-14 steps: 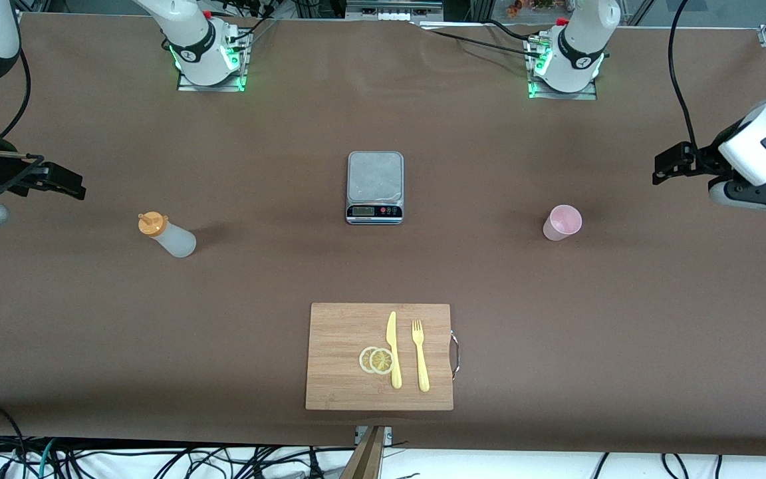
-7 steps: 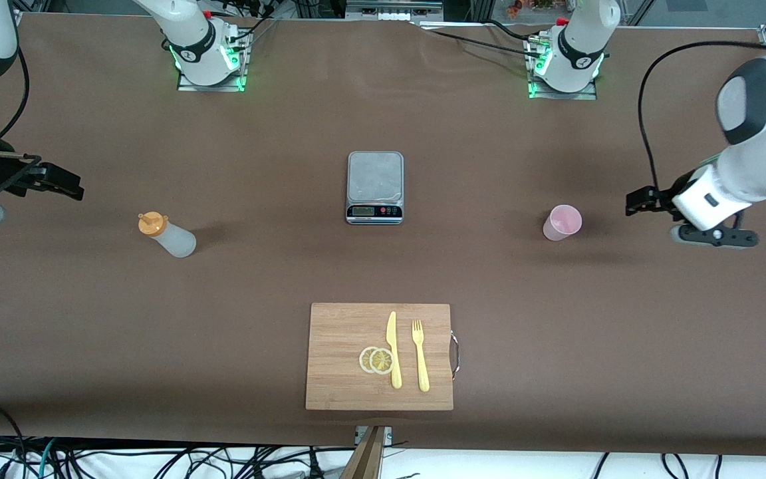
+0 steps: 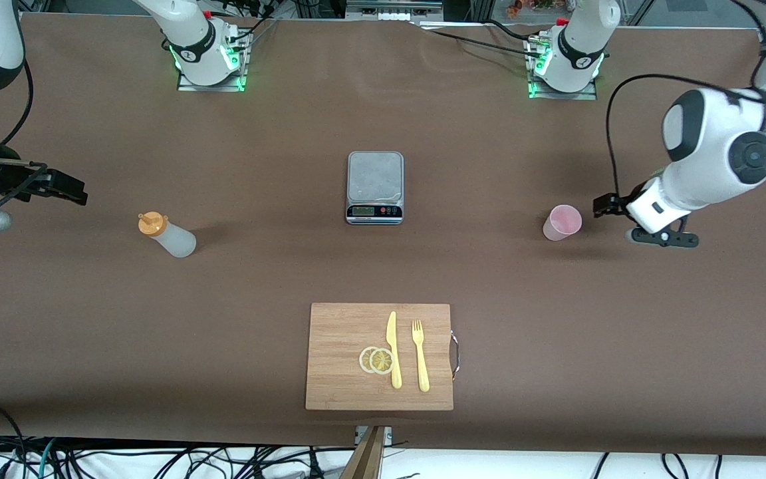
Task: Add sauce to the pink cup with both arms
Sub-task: 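Reach the left gripper down and grasp the pink cup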
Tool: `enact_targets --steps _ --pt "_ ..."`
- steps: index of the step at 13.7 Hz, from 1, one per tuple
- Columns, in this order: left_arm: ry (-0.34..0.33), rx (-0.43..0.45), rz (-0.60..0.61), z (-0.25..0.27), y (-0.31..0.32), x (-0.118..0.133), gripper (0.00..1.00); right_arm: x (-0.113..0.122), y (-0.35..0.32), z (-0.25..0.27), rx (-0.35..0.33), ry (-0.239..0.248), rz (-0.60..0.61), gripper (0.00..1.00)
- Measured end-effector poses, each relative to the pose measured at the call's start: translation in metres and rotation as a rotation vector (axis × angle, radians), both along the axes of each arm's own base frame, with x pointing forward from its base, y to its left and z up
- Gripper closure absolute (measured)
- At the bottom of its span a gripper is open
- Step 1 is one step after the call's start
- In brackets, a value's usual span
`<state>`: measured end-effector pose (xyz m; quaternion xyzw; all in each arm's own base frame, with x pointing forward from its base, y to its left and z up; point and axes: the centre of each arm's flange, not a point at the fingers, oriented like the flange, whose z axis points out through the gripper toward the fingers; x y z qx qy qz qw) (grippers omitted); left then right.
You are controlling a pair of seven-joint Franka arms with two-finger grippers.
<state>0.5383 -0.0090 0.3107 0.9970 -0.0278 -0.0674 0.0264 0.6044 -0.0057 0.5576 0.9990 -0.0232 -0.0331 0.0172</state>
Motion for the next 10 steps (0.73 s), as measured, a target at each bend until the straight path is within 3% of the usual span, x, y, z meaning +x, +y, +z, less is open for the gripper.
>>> enact_targets --steps 4,10 --pt "0.019 -0.033 0.047 -0.052 -0.003 -0.022 0.00 0.003 0.001 -0.008 -0.001 0.013 0.003 0.00" --pt "-0.002 -0.030 0.048 -0.079 -0.013 -0.025 0.00 0.006 0.001 -0.015 0.000 0.020 0.041 0.00"
